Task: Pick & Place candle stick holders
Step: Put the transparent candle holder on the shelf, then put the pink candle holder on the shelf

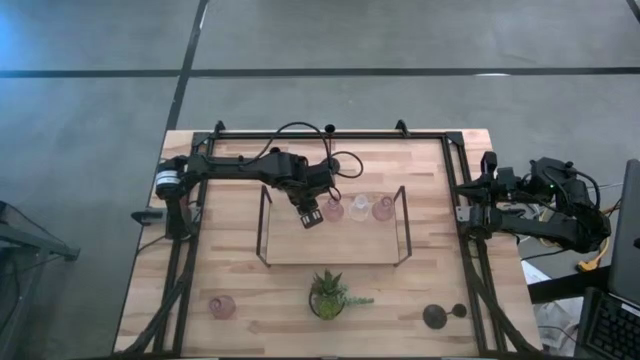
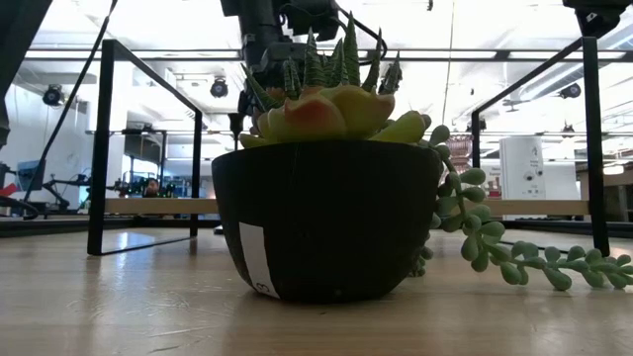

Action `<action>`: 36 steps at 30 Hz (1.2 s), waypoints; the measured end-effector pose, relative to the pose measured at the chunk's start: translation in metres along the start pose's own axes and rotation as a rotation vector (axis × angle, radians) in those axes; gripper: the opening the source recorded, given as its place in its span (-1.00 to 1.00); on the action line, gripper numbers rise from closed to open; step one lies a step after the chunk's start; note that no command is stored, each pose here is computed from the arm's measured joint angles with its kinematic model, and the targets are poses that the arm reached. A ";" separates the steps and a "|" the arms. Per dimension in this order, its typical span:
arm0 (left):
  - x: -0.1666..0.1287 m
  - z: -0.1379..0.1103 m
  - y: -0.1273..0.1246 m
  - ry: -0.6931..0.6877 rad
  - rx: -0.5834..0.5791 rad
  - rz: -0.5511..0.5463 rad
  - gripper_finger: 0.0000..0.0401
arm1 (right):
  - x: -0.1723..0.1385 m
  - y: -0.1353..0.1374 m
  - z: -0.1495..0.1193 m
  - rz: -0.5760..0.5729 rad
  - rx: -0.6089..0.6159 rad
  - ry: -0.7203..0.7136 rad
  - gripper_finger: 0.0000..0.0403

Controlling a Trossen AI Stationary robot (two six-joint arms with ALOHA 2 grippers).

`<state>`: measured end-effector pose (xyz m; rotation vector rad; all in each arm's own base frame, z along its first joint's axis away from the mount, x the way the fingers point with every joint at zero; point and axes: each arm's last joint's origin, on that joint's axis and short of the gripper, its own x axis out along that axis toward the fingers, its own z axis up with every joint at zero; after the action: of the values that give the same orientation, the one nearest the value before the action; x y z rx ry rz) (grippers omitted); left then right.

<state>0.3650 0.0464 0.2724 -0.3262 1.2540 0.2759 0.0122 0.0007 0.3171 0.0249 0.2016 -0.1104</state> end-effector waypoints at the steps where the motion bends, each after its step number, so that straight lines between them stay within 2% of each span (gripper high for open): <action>1: 0.000 0.000 0.000 0.000 0.000 0.000 -0.61 | 0.000 0.000 0.000 0.000 0.000 0.000 -0.96; 11: 0.000 0.000 0.000 0.000 -0.002 0.000 -0.61 | 0.000 0.000 0.000 0.000 0.000 0.000 -0.96; 18: -0.011 0.004 -0.001 -0.025 -0.001 0.016 -0.59 | 0.000 0.000 0.000 0.000 0.000 0.000 -0.96; 21: -0.013 0.004 0.000 -0.022 0.005 0.028 -0.48 | 0.000 0.000 0.000 0.000 0.000 0.000 -0.96; 29: -0.018 0.004 -0.001 -0.008 0.006 0.032 0.01 | 0.000 0.000 0.000 0.000 0.000 0.000 -0.96; 32: -0.032 0.005 -0.003 -0.006 0.011 0.047 0.07 | 0.000 0.000 0.000 -0.001 0.000 0.001 -0.96; 36: -0.059 0.003 -0.013 -0.008 0.027 0.106 0.05 | 0.000 0.000 0.000 0.000 0.000 0.000 -0.96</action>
<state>0.3554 0.0338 0.3305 -0.2355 1.2679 0.3502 0.0122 0.0007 0.3171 0.0249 0.2013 -0.1106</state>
